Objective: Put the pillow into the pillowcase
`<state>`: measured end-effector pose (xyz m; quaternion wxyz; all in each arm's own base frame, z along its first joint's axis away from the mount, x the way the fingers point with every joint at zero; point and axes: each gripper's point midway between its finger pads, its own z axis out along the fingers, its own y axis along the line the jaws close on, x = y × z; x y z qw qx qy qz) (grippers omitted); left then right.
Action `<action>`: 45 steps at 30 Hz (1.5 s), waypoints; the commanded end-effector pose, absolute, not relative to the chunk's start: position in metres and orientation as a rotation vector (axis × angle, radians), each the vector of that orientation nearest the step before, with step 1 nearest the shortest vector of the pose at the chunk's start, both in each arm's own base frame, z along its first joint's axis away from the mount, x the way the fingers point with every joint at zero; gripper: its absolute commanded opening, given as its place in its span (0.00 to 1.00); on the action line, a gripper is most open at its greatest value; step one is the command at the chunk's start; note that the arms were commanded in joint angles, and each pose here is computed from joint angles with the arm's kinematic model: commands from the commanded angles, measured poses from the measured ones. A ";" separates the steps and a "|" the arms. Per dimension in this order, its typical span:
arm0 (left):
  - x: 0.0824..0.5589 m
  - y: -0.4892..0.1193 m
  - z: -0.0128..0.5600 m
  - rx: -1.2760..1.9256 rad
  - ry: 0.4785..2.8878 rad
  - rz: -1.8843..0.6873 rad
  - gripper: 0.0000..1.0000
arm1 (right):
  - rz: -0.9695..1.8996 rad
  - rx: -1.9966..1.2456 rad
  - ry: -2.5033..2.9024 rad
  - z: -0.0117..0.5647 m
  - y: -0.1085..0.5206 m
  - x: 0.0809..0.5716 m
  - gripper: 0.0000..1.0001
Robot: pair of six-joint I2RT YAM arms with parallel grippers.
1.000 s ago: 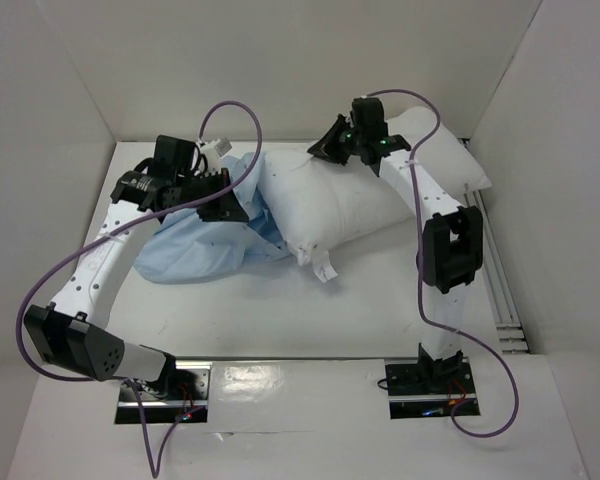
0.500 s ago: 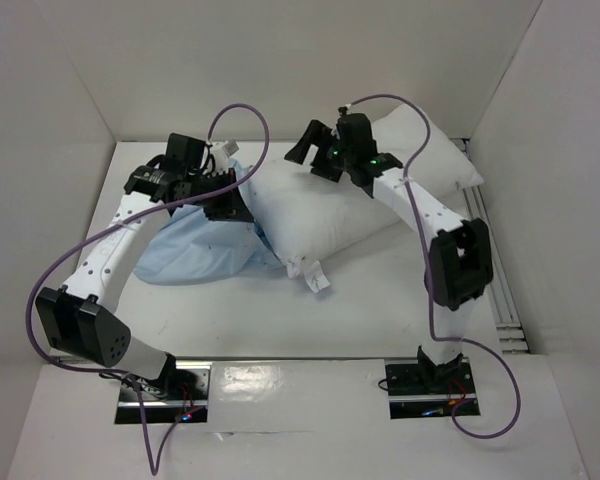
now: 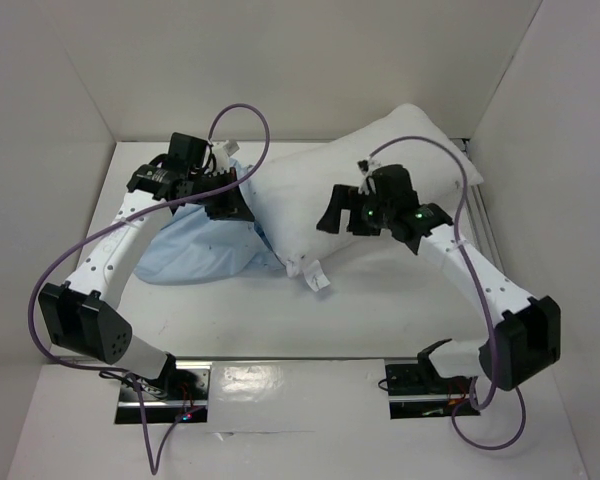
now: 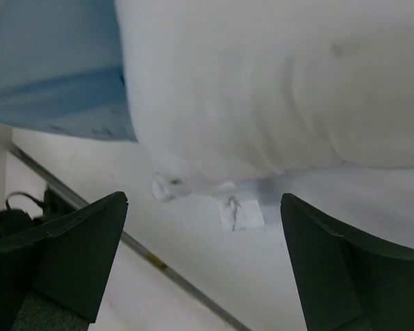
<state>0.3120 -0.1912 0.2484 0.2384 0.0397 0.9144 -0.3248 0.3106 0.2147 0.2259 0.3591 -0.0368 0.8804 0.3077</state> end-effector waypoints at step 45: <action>0.284 -0.205 0.314 0.274 2.376 -1.058 0.00 | 1.132 -0.374 2.317 0.127 0.395 0.308 0.00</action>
